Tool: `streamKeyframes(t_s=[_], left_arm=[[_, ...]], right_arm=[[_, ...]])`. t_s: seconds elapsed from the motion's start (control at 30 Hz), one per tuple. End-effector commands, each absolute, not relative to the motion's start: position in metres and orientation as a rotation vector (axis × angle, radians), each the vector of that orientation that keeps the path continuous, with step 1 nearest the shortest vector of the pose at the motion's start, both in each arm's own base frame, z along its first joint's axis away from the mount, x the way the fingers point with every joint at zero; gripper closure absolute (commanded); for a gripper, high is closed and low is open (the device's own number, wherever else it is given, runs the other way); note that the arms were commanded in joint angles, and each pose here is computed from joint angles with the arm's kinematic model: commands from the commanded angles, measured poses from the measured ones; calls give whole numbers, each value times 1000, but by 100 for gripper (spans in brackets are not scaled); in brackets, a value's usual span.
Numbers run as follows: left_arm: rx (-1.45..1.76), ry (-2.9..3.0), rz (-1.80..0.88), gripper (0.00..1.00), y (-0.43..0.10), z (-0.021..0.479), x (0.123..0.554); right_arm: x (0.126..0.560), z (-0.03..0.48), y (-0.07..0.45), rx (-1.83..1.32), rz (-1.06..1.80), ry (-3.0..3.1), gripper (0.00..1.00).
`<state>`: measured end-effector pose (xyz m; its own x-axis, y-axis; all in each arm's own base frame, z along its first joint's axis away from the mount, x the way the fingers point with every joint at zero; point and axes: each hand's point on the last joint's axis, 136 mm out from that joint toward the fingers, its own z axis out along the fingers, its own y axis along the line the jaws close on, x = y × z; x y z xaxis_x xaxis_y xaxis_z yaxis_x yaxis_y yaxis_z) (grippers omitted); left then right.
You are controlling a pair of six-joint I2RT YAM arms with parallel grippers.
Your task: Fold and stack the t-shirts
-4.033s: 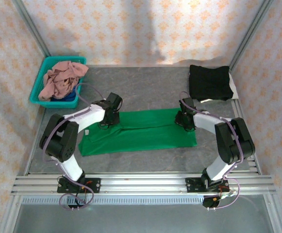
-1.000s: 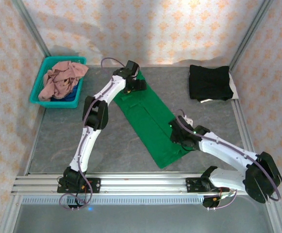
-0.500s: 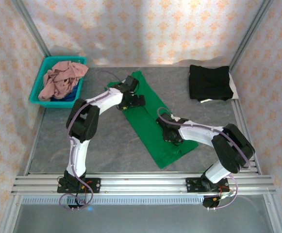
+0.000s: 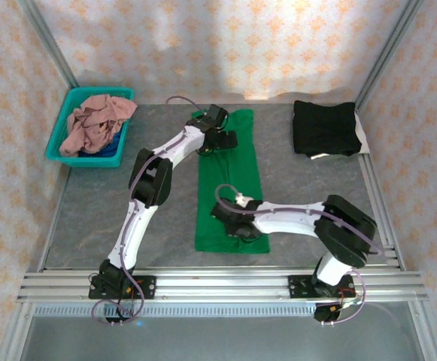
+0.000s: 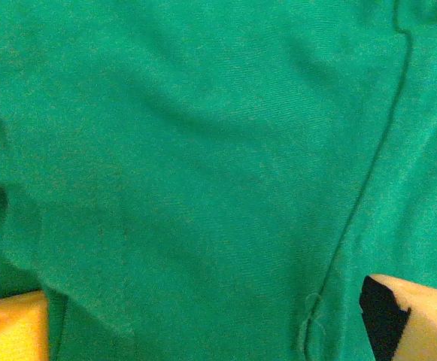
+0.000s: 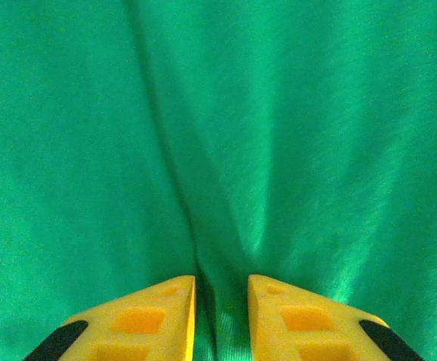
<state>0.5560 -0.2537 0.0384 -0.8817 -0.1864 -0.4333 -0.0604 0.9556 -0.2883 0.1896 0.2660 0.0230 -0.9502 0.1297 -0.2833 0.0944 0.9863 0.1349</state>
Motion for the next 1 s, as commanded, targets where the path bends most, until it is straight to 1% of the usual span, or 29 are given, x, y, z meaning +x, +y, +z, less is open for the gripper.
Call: streamKeyframes(t_s=[0.0, 0.07, 0.1, 0.23, 0.33, 0.43, 0.5, 0.53, 0.6, 0.67, 0.73, 0.8, 0.9, 0.97], left_arm=[[-113, 2797, -256, 0, -233, 10, 527], [-110, 2771, -247, 0, -226, 27, 522], [-111, 2758, -249, 0, -222, 37, 519], [-104, 2696, -259, 0, -211, 82, 506], [-81, 2656, -269, 0, -206, 114, 492], [-66, 2648, -260, 0, -196, 130, 468], [-56, 2659, -247, 0, -188, 126, 442], [-41, 2641, -259, 0, -186, 133, 424], [-15, 2645, -250, 0, -181, 126, 387], [-19, 2689, -218, 6, -171, 105, 344], [-38, 2729, -255, 12, -168, 82, 297], [-83, 2747, -309, 16, -168, 67, 261], [-116, 2759, -353, 18, -170, 49, 220], [-96, 2772, -399, 19, -181, 42, 201]], right_arm=[[187, 34, 270, 147, 78, 2855, 75], [192, 50, 261, 143, 56, 2809, 73], [192, 58, 261, 125, 101, 2791, 71], [188, 90, 249, 93, 239, 2718, 56], [183, 92, 212, 152, 171, 2686, 50], [175, 80, 180, 247, 141, 2698, 45], [168, 65, 178, 268, 224, 2712, 41], [163, 59, 183, 280, 316, 2726, 40], [155, 50, 190, 284, 405, 2757, 39], [149, 46, 193, 282, 440, 2781, 40], [145, 44, 192, 289, 452, 2793, 40], [141, 41, 191, 297, 470, 2801, 40], [135, 37, 188, 294, 448, 2830, 41], [132, 37, 185, 284, 418, 2844, 43]])
